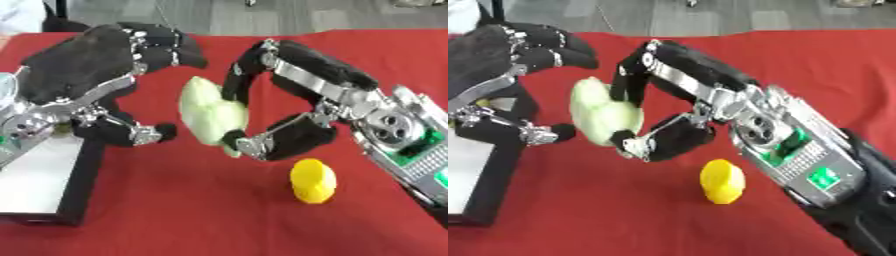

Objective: Pick up the objects with one hand, pass them to the other hand, and then place them into the box on the other side of the table.

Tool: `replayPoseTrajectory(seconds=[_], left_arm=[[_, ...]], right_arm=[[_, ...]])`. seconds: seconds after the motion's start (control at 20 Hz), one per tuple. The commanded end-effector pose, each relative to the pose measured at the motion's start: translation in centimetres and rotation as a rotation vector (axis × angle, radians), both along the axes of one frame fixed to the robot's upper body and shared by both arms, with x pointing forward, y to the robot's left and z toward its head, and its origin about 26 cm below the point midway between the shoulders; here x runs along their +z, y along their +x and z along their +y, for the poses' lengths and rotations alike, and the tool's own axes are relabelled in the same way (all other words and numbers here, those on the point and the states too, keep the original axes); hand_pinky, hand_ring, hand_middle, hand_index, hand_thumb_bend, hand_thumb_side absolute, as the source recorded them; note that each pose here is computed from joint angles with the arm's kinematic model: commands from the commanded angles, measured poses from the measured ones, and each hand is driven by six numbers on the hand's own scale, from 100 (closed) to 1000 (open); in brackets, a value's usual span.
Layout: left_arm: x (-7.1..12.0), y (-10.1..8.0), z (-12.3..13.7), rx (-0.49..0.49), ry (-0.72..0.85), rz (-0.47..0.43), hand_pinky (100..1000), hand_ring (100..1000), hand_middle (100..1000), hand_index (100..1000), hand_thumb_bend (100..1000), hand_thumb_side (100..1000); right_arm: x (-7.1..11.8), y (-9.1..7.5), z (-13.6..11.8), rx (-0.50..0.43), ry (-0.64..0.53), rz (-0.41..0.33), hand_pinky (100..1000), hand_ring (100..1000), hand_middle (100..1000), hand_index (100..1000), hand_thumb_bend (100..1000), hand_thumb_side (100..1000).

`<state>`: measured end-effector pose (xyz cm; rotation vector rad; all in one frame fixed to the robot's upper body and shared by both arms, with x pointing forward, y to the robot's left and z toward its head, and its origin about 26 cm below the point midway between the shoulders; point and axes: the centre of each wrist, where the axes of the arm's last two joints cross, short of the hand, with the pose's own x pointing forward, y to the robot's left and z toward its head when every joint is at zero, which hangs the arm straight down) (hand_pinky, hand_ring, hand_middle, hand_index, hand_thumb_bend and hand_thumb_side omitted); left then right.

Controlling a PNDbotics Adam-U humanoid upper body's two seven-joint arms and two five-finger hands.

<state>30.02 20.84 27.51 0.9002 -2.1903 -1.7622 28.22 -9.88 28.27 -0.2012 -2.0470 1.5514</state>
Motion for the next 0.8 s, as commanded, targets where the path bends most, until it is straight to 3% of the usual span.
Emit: replayPoseTrajectory(seconds=[0.05, 0.25, 0.8], left_arm=[[0.78, -0.29, 0.76, 0.001, 0.021, -0.024, 769, 814, 777, 856, 559, 102], [0.70, -0.29, 0.81, -0.044, 0.045, -0.048, 765, 814, 778, 852, 623, 110], [0.49, -0.31, 0.18, -0.071, 0.041, -0.093, 760, 815, 782, 853, 634, 106]], right_arm=[[0.80, -0.44, -0.07, 0.006, 0.000, -0.037, 770, 569, 399, 343, 189, 100], [0.80, -0.49, 0.03, 0.010, -0.003, -0.037, 770, 568, 399, 343, 193, 100], [0.63, -0.55, 0.17, 0.021, -0.024, -0.035, 769, 567, 398, 342, 207, 100]])
